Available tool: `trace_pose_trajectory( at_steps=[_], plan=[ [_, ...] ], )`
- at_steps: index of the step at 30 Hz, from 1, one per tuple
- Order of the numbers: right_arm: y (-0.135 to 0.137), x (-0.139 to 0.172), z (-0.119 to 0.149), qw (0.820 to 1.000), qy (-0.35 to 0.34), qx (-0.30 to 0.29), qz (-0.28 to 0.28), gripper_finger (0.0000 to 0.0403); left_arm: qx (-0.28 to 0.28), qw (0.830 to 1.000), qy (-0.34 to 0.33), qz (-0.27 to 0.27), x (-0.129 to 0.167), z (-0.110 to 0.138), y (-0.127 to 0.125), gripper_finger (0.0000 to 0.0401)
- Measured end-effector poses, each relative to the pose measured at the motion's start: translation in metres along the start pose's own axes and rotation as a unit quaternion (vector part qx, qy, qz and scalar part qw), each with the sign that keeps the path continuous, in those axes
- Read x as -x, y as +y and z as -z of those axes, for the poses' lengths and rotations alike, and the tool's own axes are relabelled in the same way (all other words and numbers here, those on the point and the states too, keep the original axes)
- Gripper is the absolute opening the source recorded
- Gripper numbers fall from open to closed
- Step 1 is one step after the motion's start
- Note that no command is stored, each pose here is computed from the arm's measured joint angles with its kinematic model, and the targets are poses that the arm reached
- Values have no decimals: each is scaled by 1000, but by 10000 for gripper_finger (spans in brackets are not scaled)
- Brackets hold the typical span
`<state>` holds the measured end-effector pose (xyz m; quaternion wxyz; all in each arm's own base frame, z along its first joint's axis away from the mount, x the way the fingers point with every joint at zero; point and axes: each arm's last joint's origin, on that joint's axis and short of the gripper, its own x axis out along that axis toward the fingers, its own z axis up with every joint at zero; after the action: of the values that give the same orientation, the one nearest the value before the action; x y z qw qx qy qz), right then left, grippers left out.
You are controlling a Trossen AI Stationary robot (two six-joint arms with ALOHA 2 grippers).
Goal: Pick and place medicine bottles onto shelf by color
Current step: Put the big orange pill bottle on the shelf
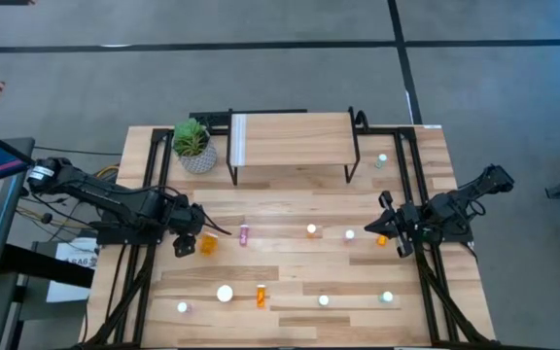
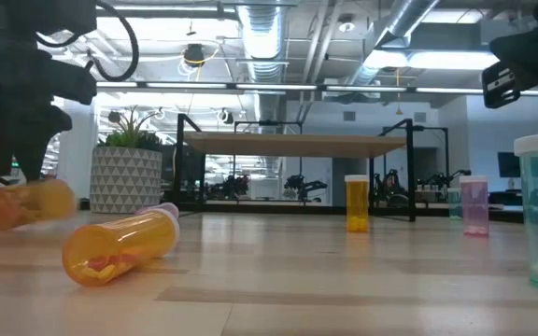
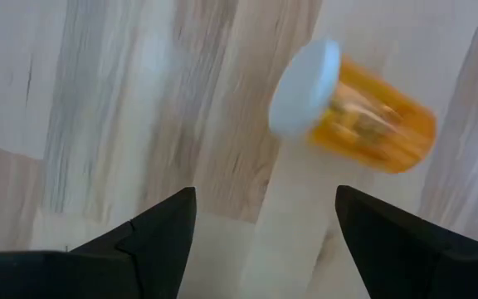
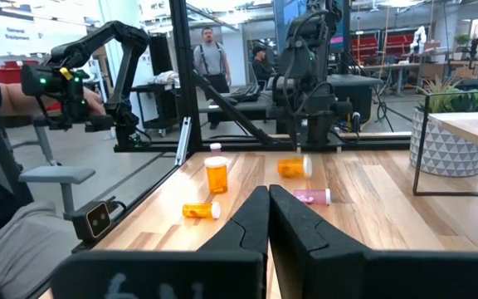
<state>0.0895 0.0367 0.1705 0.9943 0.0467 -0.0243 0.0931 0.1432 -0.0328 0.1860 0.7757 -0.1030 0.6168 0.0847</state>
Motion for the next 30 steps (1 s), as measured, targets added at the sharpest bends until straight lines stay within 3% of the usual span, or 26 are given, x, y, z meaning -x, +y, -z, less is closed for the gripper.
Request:
trace_pose_trajectory(
  at_steps=[6, 10, 16, 30],
  plan=[
    [0, 0, 0, 1000, 0, 0, 0, 33, 4, 1000, -17, 22, 0, -4, -3, 275],
    [0, 0, 0, 1000, 0, 0, 0, 33, 44, 995, -71, 60, 2, -15, -9, 275],
    [0, 0, 0, 1000, 0, 0, 0, 33, 49, 987, -123, 88, 3, -26, -15, 275],
    [0, 0, 0, 1000, 0, 0, 0, 33, 98, 995, -6, 36, -47, -35, -23, 275]
  ],
)
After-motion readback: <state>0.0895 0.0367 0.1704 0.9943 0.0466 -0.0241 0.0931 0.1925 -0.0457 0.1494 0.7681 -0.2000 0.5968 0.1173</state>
